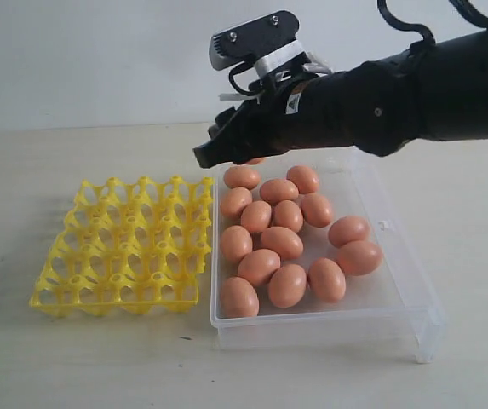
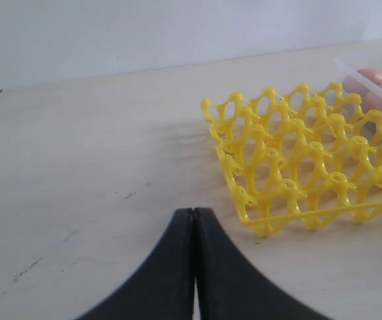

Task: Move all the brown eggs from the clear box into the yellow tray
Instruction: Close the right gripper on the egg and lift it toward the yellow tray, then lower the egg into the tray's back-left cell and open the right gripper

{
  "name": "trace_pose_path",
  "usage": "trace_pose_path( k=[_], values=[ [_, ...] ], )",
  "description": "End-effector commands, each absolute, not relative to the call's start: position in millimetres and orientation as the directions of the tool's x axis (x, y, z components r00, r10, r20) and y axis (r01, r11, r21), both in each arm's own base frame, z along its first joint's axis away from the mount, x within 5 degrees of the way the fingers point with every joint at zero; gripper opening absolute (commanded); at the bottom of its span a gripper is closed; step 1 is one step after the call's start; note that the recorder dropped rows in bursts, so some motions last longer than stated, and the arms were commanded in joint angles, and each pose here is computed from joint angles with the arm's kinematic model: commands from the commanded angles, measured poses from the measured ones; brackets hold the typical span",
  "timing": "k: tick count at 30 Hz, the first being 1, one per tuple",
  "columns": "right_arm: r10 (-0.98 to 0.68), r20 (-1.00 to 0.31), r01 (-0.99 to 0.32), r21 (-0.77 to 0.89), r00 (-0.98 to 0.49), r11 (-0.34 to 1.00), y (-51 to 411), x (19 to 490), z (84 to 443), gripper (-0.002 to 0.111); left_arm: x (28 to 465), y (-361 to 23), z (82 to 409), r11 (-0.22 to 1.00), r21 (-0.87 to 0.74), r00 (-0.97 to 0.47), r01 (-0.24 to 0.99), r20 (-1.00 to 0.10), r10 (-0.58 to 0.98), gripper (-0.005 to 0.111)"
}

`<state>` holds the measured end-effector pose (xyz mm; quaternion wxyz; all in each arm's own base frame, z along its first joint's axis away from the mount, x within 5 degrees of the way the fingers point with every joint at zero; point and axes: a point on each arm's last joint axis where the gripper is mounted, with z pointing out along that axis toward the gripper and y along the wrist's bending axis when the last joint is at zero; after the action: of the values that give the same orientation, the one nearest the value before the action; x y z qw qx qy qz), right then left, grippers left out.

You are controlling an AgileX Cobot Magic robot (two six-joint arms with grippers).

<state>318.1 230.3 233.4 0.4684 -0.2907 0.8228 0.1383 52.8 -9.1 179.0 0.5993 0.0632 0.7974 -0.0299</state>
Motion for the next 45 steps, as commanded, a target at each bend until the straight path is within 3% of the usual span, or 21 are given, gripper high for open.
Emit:
trace_pose_path(
  k=[1, 5, 9, 18, 25, 45],
  values=[
    [-0.182, -0.940, -0.615, 0.037, -0.289, 0.788, 252, 306, 243, 0.000, 53, -9, 181, 0.990, 0.031, -0.258, 0.139, -0.964, 0.066, 0.000],
    [-0.030, -0.977, -0.666, 0.121, -0.211, 0.736, 274, 298, 246, 0.000, 53, -9, 181, 0.990, 0.031, -0.258, 0.139, -0.964, 0.066, 0.000],
    [0.135, -0.974, -0.772, 0.227, -0.182, 0.594, 297, 297, 233, 0.000, 53, -9, 181, 0.990, 0.031, -0.258, 0.139, -0.964, 0.066, 0.000],
    [0.044, -0.965, -0.805, 0.241, -0.260, 0.542, 345, 336, 180, 0.000, 53, -9, 181, 0.990, 0.031, -0.258, 0.139, -0.964, 0.066, 0.000],
    [-0.005, -0.962, -0.810, 0.227, -0.273, 0.541, 375, 368, 164, 0.000, 53, -9, 181, 0.990, 0.031, -0.258, 0.139, -0.964, 0.066, 0.000],
    [-0.013, -0.951, -0.779, 0.246, -0.310, 0.577, 397, 403, 106, 0.000, 53, -9, 181, 0.990, 0.031, -0.258, 0.139, -0.964, 0.066, 0.000]
  ],
)
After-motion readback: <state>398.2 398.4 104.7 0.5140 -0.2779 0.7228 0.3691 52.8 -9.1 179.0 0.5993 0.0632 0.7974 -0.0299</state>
